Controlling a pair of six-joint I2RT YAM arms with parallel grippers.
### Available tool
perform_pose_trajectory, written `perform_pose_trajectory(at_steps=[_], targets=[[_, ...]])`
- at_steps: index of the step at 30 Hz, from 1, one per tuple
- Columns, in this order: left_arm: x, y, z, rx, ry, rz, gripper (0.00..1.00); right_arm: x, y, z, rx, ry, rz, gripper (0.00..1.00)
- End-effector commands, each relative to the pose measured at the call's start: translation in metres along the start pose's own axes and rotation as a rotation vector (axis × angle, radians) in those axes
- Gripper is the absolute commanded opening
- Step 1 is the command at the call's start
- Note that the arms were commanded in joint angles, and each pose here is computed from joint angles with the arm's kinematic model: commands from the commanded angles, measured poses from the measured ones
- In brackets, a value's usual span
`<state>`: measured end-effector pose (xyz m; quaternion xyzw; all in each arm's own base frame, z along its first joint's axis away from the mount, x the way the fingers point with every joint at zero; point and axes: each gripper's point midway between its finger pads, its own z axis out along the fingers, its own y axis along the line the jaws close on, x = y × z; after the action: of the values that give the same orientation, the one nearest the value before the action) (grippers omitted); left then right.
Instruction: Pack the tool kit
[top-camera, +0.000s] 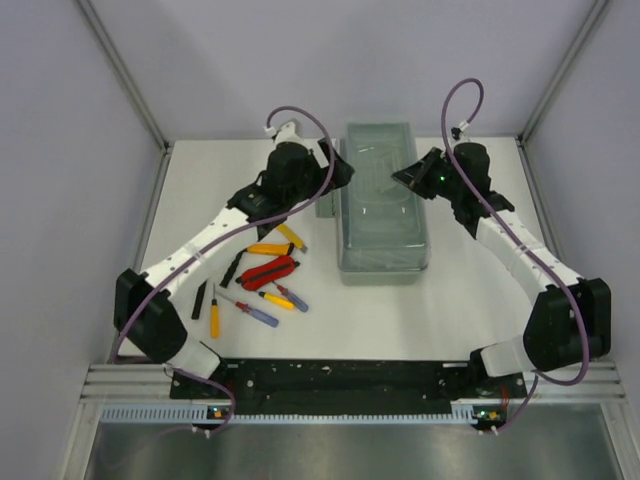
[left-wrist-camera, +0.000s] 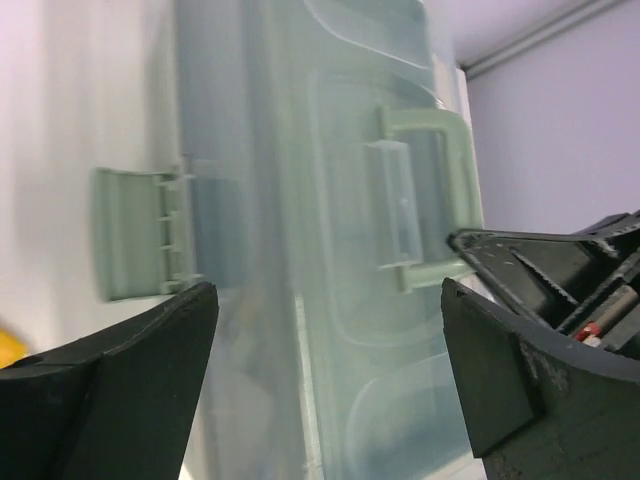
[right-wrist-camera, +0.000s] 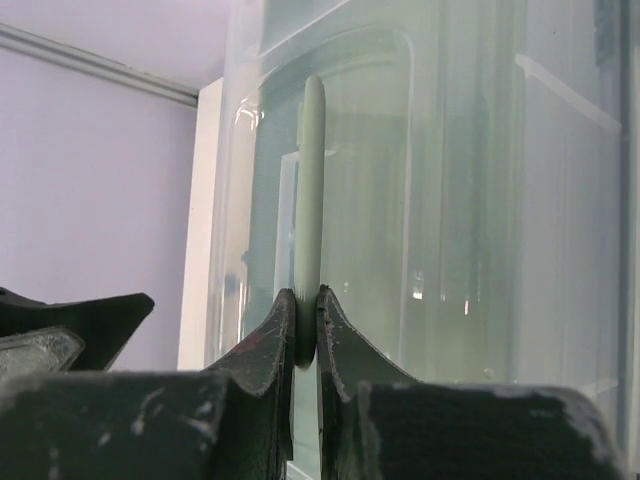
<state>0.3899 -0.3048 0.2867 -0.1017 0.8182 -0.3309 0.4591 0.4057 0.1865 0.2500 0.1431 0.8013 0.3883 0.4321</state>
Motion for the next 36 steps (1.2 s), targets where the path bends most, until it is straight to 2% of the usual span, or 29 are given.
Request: perform_pose_trajectory(at_steps=[1, 7, 15, 19, 24, 30, 32, 36], targets=[[-0.025, 0.024, -0.022, 0.004, -0.083, -0.006, 0.95, -0.016, 0.052, -0.011, -0.144, 0.017, -0.020, 0.00], [-0.017, 0.039, -0.029, 0.027, -0.042, -0.012, 0.95, -0.044, 0.094, -0.036, -0.218, -0.040, -0.038, 0.00], [-0.005, 0.030, -0.026, 0.138, 0.015, -0.086, 0.93, -0.067, 0.102, -0.054, -0.200, -0.102, -0.055, 0.00], [-0.005, 0.065, -0.023, -0.026, -0.012, -0.151, 0.82, -0.071, 0.096, -0.058, -0.181, -0.119, -0.060, 0.00], [-0.001, 0.098, -0.022, -0.147, -0.039, -0.121, 0.73, -0.079, 0.087, -0.065, -0.166, -0.143, -0.057, 0.00], [0.043, 0.111, -0.005, -0.135, 0.119, -0.086, 0.71, -0.079, 0.081, -0.066, -0.169, -0.141, -0.046, 0.00], [0.063, 0.105, -0.002, -0.080, 0.213, -0.083, 0.71, -0.081, 0.077, -0.067, -0.165, -0.147, -0.042, 0.00], [0.085, 0.099, 0.006, 0.004, 0.296, -0.095, 0.73, -0.084, 0.065, -0.070, -0.149, -0.160, -0.027, 0.00]])
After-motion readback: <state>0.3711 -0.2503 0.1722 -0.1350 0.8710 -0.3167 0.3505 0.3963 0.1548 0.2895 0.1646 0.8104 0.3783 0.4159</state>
